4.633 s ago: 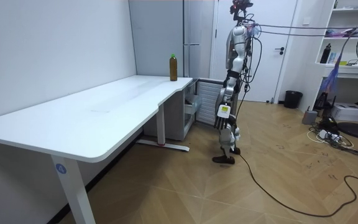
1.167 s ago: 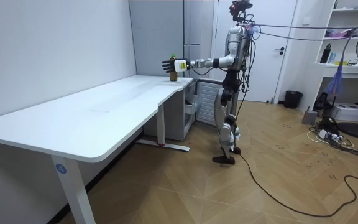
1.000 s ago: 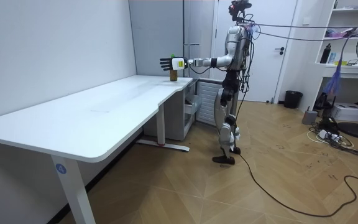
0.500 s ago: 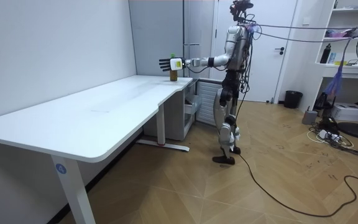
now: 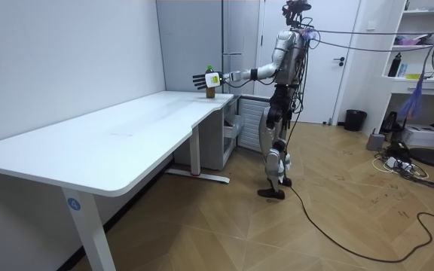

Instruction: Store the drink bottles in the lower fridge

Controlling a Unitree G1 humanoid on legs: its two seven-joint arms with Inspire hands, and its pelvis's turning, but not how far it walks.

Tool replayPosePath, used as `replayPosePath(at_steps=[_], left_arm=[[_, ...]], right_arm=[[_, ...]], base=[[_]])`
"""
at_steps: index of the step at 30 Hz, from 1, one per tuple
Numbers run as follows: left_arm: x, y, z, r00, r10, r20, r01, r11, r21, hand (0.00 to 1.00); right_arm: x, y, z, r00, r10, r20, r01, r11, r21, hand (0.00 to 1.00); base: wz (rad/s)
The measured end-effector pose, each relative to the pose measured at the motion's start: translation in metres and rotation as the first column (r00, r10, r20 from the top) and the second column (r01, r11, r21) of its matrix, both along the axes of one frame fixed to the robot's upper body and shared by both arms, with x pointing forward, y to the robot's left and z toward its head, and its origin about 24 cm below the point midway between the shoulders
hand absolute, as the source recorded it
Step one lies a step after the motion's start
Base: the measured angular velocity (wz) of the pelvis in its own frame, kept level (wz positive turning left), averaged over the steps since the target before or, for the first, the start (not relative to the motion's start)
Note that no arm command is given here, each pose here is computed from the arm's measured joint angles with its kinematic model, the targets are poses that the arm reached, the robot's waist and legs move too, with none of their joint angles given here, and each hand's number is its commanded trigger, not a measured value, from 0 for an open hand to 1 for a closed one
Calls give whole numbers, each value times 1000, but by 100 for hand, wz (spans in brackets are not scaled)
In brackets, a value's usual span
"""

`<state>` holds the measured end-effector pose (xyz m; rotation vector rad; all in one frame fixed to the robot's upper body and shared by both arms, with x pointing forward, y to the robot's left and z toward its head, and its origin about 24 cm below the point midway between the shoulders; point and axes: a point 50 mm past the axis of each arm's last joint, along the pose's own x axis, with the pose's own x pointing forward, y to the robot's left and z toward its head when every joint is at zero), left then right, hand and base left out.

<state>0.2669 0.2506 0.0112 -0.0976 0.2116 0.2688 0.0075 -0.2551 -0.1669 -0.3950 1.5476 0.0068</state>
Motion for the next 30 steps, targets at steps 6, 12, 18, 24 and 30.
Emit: replayPosePath(at_steps=[6, 12, 18, 24, 30], left_arm=[[5, 6, -2, 999, 20, -30, -20, 1000, -9, 0], [3, 11, -4, 998, 23, -56, -24, 1000, -2, 0], [3, 16, -2, 998, 32, -60, -32, 999, -1, 0], [2, 18, -6, 996, 37, -78, -37, 999, -3, 0], [7, 16, -3, 996, 30, -81, -31, 999, -7, 0]], right_arm=[[-1, -1, 1, 1000, 19, -13, -19, 1000, -11, 0], [-2, -3, 1, 1000, 11, -18, -12, 1000, -17, 0], [-3, -4, 1, 1000, 8, -28, -8, 1000, -22, 0], [-3, -4, 1, 1000, 8, -27, -9, 1000, -24, 0], [-3, -6, 2, 1000, 7, -27, -8, 1000, -28, 0]], base=[[-2], [-3], [0], [0], [0]])
